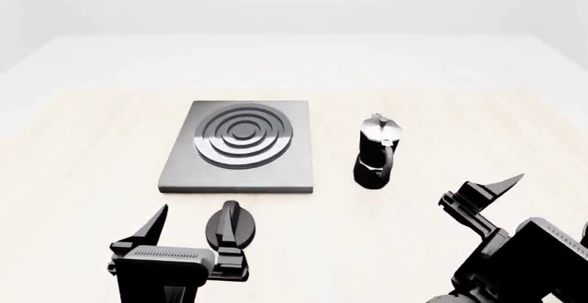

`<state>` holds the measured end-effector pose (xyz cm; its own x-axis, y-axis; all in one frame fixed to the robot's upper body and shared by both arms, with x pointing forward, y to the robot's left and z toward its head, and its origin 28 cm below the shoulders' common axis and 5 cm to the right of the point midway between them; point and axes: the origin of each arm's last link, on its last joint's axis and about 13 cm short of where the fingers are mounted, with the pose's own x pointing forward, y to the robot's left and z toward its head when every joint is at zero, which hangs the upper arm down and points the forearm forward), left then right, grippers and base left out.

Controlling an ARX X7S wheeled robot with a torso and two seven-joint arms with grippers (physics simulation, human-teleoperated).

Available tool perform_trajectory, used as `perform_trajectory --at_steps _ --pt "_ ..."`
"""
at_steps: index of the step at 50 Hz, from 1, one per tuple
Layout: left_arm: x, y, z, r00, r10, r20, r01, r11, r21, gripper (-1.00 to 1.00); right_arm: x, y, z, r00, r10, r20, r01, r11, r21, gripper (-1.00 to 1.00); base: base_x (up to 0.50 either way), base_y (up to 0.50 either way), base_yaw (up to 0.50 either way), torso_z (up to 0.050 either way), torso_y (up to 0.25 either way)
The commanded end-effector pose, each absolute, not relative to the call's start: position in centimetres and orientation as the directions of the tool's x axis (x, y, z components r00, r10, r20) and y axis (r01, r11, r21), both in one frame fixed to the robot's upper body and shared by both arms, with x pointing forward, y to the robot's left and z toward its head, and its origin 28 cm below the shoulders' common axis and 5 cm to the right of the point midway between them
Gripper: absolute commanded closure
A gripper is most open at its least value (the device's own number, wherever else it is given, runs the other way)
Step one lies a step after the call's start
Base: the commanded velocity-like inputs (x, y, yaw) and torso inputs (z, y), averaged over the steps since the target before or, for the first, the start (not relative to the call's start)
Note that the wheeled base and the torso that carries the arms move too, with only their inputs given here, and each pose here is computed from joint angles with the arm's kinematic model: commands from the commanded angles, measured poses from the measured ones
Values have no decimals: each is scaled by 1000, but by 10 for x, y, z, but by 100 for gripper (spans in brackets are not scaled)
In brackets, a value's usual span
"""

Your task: Put the frying pan on the stove.

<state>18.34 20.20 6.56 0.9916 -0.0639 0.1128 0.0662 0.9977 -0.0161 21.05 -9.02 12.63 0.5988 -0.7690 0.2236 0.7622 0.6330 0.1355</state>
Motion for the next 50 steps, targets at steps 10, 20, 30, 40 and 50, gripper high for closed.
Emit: perform_trajectory --at_steps 10,20,30,40,50 --pt "183 201 64 989 -48 143 43 998 38 -100 223 -87 121 513 -840 177 812 542 218 -100 0 0 0 0 0" --pt "183 200 64 989 -52 141 48 998 31 -100 230 -91 126 434 -886 164 842 464 276 -100 0 0 0 0 0" --pt "184 200 63 989 -59 139 55 998 32 -100 238 -90 130 403 -904 142 851 428 305 -100 0 0 0 0 0" --pt "184 200 64 988 -59 142 55 998 32 -100 246 -86 132 357 -928 112 865 373 337 -100 0 0 0 0 0" --pt "184 200 66 987 -58 152 54 998 27 -100 278 -91 127 265 -961 85 922 278 271 -100 0 0 0 0 0"
